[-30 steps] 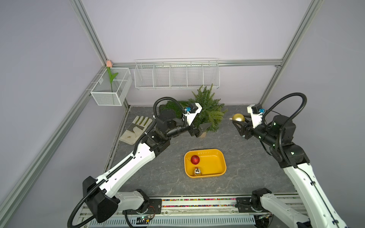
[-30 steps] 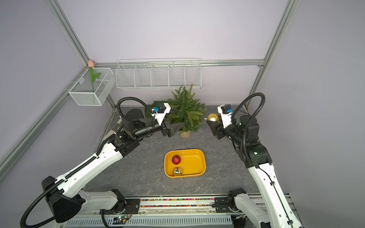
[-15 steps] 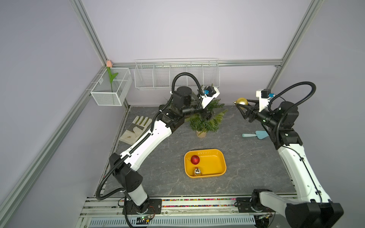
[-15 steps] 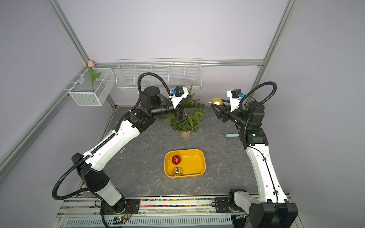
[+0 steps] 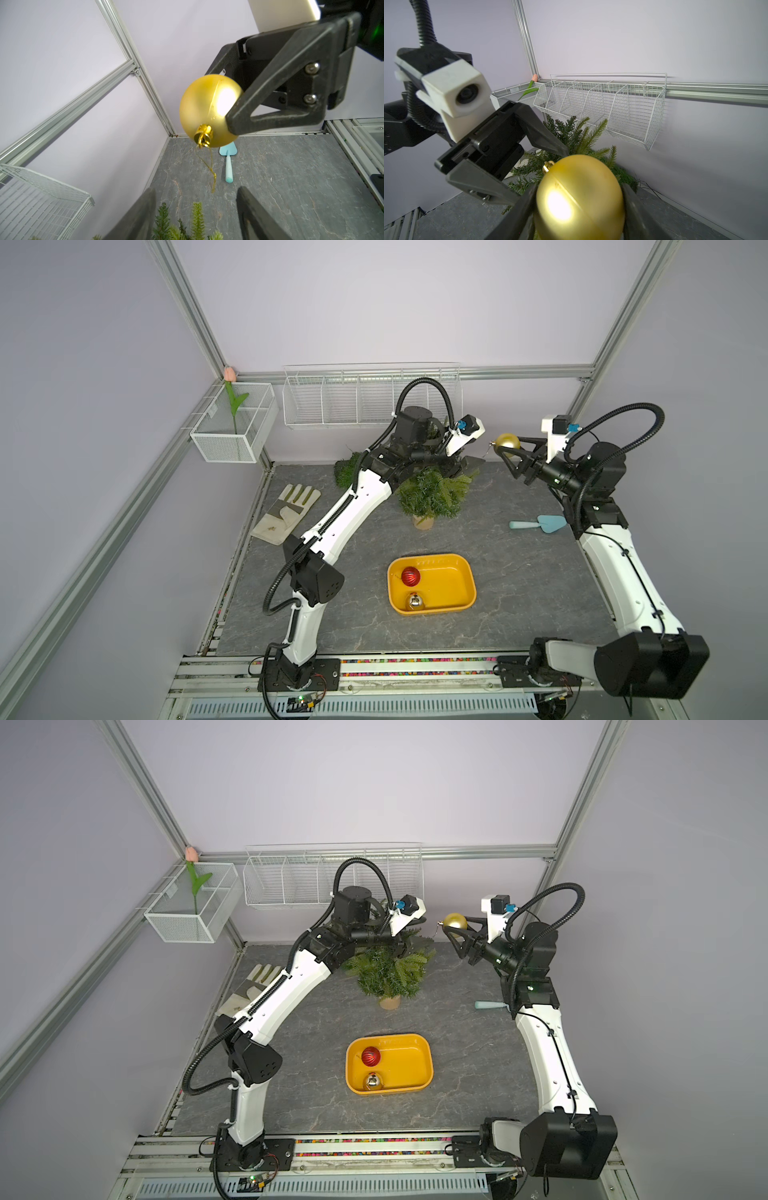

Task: Decorate the small christmas tree with ornaments
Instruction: Hang an ornament on the christmas tree.

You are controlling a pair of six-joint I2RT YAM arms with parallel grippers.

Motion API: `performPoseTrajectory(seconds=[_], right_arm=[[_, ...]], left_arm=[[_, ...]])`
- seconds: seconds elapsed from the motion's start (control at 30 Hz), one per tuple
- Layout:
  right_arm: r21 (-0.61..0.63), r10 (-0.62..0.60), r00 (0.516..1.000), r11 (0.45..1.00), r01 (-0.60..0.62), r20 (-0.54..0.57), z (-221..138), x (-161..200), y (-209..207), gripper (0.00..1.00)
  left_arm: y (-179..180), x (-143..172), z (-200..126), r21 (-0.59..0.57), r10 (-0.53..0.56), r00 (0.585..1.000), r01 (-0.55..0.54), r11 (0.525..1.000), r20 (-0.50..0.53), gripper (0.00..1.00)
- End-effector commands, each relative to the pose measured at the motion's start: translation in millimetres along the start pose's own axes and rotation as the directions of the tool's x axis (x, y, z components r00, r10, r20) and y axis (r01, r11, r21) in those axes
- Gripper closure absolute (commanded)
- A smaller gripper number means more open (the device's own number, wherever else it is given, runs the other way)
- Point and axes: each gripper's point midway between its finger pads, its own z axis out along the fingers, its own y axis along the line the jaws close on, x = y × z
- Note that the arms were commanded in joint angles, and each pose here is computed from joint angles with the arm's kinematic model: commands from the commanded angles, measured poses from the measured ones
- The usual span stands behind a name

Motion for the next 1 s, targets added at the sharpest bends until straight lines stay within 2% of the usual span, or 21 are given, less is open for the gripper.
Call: performPoseTrajectory(seconds=[0.0, 0.43, 0.6, 0.83, 0.97], right_arm=[[-0.039, -0.018, 0.999, 0.999, 0.020, 0.042, 0.2, -15.9, 4.8, 0.54], [-0.092, 0.027, 0.998, 0.995, -0.022, 0.050, 5.7, -12.1, 5.2, 0.55], [-0.101, 0.029, 0.998, 0.995, -0.024, 0.055, 6.0, -14.1, 6.3, 0.55], [-0.103, 0.036, 0.998, 0.994, -0.031, 0.048, 6.8, -11.2, 5.2, 0.56], [-0.085, 0.034, 0.999, 0.996, -0.031, 0.035, 6.1, -7.1, 3.6, 0.56]], left_arm=[[-5.2, 2.5, 2.7, 0.037, 0.002, 1.000, -0.001, 0.999, -0.006, 0.38], [-2.3, 0.1, 14.3, 0.056, -0.073, 0.997, 0.071, 0.996, 0.036, 0.59], [-3.0, 9.2, 19.1, 0.059, -0.085, 0.996, 0.084, 0.995, 0.014, 0.61], [-0.6, 6.9, 18.7, 0.045, -0.088, 0.996, 0.087, 0.995, 0.017, 0.69], [-2.3, 2.9, 15.3, 0.050, -0.089, 0.996, 0.088, 0.995, 0.020, 0.68]])
